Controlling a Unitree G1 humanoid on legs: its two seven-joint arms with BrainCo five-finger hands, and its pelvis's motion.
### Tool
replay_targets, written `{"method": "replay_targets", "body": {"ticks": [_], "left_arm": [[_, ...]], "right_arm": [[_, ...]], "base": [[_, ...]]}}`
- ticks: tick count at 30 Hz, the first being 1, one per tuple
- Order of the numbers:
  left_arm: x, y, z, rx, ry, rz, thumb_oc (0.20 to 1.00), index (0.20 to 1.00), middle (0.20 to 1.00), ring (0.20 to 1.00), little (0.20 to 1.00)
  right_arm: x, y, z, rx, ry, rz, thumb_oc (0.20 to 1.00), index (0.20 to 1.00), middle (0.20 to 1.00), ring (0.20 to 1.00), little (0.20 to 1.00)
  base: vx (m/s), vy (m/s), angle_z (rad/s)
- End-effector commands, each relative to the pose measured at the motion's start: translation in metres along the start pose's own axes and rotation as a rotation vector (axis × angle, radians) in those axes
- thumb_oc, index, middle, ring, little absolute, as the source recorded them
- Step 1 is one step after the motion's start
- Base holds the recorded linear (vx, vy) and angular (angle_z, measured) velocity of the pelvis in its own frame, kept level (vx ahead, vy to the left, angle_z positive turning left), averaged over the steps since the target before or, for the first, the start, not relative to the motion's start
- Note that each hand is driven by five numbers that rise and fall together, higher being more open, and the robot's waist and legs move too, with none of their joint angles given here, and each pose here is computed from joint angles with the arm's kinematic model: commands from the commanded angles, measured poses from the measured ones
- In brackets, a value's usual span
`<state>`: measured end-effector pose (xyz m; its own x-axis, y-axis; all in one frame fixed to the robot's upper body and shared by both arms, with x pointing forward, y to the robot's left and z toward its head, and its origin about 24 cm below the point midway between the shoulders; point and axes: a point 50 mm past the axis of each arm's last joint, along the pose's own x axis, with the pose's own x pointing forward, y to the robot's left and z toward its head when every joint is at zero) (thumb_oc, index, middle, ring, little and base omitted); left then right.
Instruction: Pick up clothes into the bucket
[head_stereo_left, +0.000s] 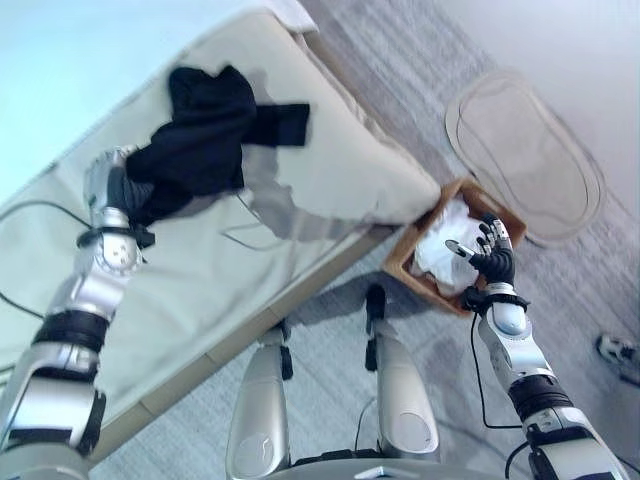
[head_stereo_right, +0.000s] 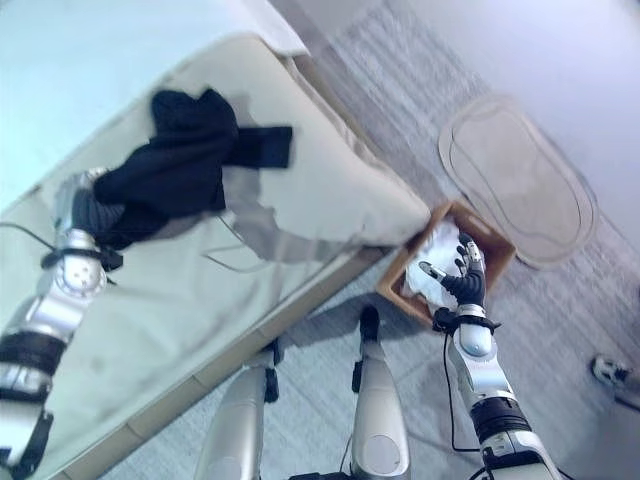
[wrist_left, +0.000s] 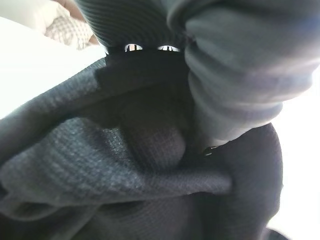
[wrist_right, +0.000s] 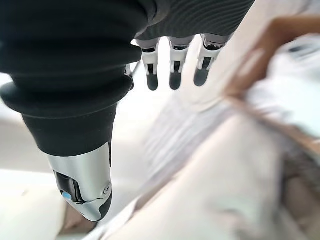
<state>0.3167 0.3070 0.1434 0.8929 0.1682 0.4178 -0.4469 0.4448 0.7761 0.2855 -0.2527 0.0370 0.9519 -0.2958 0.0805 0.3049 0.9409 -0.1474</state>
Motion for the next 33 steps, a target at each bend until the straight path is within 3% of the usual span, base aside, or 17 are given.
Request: {"method": "replay_targets", "body": {"ticks": [1, 10, 13, 20, 23, 33], "left_arm": [[-0.005, 0.008, 0.018, -0.096, -0.115, 0.059, 0.200, 0.200, 0.200, 0.200, 0.200], [-0.040, -0.003, 0.057, -0.321, -0.285, -0.019, 0.200, 0.200, 0.200, 0.200, 0.200], [-0.050, -0.001, 0.086, -0.489, -0.398, -0.048, 0.200, 0.200, 0.200, 0.200, 0.200], [-0.061, -0.007, 0.123, -0.702, -0.529, -0.166, 0.200, 0.200, 0.200, 0.200, 0.200], [-0.068, -0.012, 0.147, -0.851, -0.608, -0.257, 0.200, 0.200, 0.200, 0.200, 0.200], [-0.078, -0.019, 0.179, -1.067, -0.683, -0.381, 0.200, 0.200, 0.200, 0.200, 0.200]], "right_arm": [[-0.005, -0.010, 0.004, -0.154, -0.047, 0.044, 1.000, 1.000, 1.000, 1.000, 1.000], [-0.008, 0.025, 0.036, -0.331, -0.227, 0.317, 1.000, 1.000, 1.000, 1.000, 1.000], [-0.012, 0.057, 0.055, -0.404, -0.347, 0.505, 1.000, 1.000, 1.000, 1.000, 1.000], [-0.021, 0.106, 0.065, -0.466, -0.442, 0.698, 1.000, 1.000, 1.000, 1.000, 1.000], [-0.025, 0.137, 0.070, -0.412, -0.461, 0.756, 1.000, 1.000, 1.000, 1.000, 1.000], [-0.042, 0.180, 0.084, -0.311, -0.487, 0.917, 1.000, 1.000, 1.000, 1.000, 1.000]], "base": [[0.04, -0.052, 0.26], [0.04, -0.055, 0.20], [0.05, -0.056, 0.06], [0.06, -0.031, 0.00], [0.08, -0.021, 0.01], [0.05, -0.014, 0.00]]}}
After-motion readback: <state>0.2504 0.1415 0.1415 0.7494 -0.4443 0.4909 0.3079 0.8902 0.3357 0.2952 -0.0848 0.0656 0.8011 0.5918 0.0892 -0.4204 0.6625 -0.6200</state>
